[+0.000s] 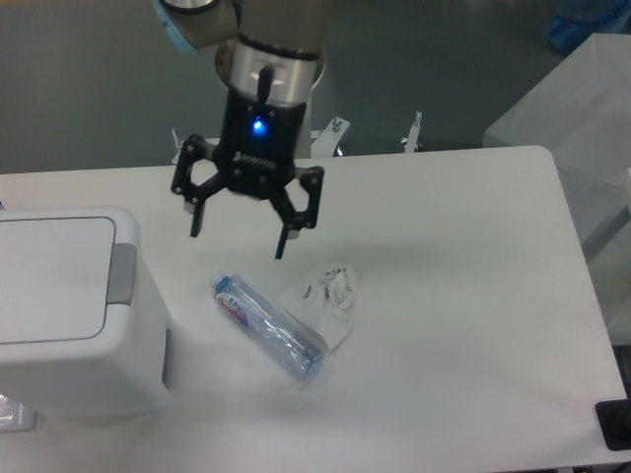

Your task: Open the trash can

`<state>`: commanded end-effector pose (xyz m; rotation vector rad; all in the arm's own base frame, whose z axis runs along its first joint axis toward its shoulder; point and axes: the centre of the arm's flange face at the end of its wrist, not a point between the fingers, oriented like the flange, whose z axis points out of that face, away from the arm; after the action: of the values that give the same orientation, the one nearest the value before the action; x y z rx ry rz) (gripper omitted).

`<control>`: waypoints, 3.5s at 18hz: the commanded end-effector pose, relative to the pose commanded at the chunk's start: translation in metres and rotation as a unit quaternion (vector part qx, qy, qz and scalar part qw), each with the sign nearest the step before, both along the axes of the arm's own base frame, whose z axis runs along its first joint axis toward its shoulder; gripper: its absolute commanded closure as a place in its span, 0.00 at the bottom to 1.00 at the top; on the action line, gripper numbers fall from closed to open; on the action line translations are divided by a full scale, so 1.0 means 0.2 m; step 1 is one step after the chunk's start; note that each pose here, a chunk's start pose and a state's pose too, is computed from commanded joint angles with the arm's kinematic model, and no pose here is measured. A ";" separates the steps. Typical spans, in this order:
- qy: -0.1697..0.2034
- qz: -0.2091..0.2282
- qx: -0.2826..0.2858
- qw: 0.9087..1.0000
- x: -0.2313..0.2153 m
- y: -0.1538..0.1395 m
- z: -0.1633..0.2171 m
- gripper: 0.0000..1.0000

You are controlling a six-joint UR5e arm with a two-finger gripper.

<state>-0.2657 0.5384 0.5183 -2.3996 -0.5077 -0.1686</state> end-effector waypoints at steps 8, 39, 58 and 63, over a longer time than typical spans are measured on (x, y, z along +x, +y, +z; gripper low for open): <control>-0.009 0.000 -0.001 1.000 0.03 0.06 -0.08 0.00; -0.038 -0.017 -0.025 0.999 0.20 0.16 -0.24 0.00; -0.039 -0.019 -0.029 0.999 0.21 0.16 -0.27 0.00; -0.040 -0.018 -0.030 0.999 0.20 0.16 -0.28 0.00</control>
<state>-0.2258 0.5703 0.4626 -2.4692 -0.5118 -0.2691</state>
